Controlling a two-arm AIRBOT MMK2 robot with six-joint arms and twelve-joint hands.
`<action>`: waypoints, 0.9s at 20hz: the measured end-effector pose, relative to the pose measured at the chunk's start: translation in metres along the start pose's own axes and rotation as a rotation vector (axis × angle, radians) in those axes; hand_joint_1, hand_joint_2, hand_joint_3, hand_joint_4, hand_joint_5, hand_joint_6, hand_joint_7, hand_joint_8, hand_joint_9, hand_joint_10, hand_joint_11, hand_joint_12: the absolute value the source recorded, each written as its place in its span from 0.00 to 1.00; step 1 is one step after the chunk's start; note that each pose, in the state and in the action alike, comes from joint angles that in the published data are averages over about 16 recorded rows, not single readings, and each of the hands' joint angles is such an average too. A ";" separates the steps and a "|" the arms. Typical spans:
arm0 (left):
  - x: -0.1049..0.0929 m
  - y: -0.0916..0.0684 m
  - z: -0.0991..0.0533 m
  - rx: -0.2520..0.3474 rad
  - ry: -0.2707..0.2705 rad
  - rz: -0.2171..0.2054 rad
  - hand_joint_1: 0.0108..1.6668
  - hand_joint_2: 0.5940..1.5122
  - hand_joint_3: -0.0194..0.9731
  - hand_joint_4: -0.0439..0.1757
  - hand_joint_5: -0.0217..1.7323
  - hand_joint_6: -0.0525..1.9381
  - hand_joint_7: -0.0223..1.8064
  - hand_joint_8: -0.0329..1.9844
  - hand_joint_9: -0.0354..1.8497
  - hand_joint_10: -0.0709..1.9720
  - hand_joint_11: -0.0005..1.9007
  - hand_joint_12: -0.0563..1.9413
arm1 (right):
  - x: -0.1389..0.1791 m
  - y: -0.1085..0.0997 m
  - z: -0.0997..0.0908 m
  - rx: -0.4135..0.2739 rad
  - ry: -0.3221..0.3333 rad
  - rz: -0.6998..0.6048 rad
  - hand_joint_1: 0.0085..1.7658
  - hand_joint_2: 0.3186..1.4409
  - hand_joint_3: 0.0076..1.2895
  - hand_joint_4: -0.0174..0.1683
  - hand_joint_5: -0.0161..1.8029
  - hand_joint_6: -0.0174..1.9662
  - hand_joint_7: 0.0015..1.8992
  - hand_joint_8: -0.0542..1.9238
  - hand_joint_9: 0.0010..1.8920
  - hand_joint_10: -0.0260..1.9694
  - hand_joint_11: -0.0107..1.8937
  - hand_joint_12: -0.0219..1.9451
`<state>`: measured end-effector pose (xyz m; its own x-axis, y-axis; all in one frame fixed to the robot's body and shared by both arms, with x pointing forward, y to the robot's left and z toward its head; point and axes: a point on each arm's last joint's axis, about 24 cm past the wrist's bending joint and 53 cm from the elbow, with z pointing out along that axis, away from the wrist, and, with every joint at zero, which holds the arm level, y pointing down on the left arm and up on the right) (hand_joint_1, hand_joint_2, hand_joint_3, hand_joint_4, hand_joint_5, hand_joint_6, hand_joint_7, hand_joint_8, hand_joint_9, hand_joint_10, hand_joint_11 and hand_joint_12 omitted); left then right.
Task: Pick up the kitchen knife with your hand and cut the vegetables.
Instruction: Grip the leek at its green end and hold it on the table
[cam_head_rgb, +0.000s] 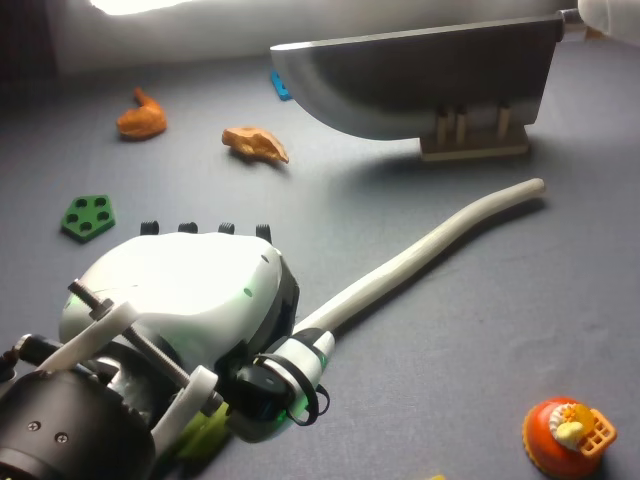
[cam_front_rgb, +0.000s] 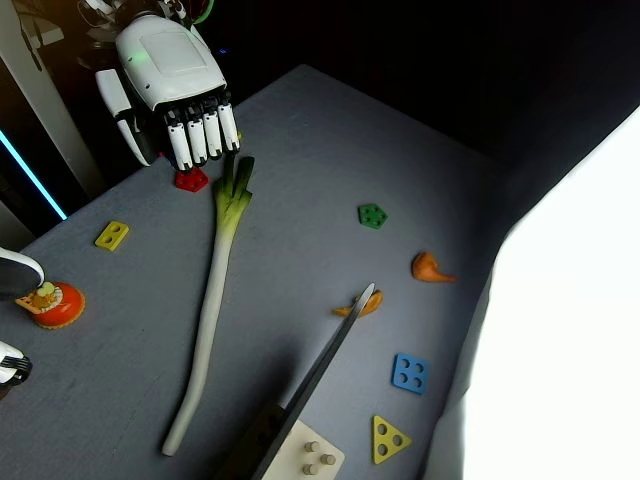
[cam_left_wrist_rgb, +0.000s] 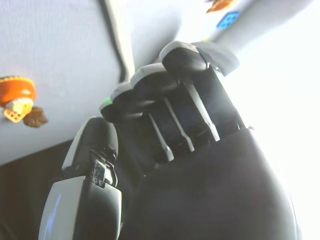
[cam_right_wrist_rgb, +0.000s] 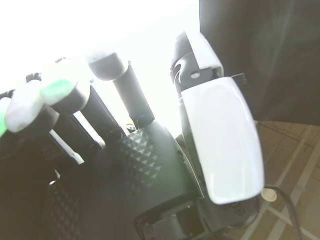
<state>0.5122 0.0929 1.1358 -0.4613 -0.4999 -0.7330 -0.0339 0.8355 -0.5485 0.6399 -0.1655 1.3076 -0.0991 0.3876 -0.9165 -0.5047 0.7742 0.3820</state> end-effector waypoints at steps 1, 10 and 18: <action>0.000 0.000 0.000 0.000 0.000 -0.001 0.10 0.82 0.05 0.21 0.20 0.38 0.20 0.39 0.18 0.43 0.12 0.46 | 0.001 0.000 0.000 0.000 0.006 0.000 0.06 0.74 0.04 0.34 0.28 0.44 0.30 0.45 0.30 0.46 0.30 0.45; 0.000 0.001 -0.002 -0.010 0.001 -0.021 0.04 0.80 0.04 0.22 0.09 0.13 0.09 0.13 0.07 0.16 0.04 0.23 | 0.003 -0.004 0.001 0.008 0.015 0.015 0.13 0.69 0.03 0.18 0.10 0.16 0.12 0.17 0.10 0.16 0.11 0.16; -0.002 0.016 -0.005 -0.070 -0.019 -0.050 0.03 0.80 0.03 0.22 0.05 0.02 0.05 0.01 0.04 0.04 0.01 0.14 | -0.008 -0.040 0.006 0.072 -0.016 0.100 0.39 0.61 0.01 0.15 0.02 0.02 0.02 0.04 0.01 0.01 0.02 0.02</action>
<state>0.5080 0.1085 1.1304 -0.4404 -0.5449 -0.7135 -0.1187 0.8231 -0.5554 0.6655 -0.1965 1.3003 -0.1316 0.4725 -0.8714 -0.4298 0.7650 0.4797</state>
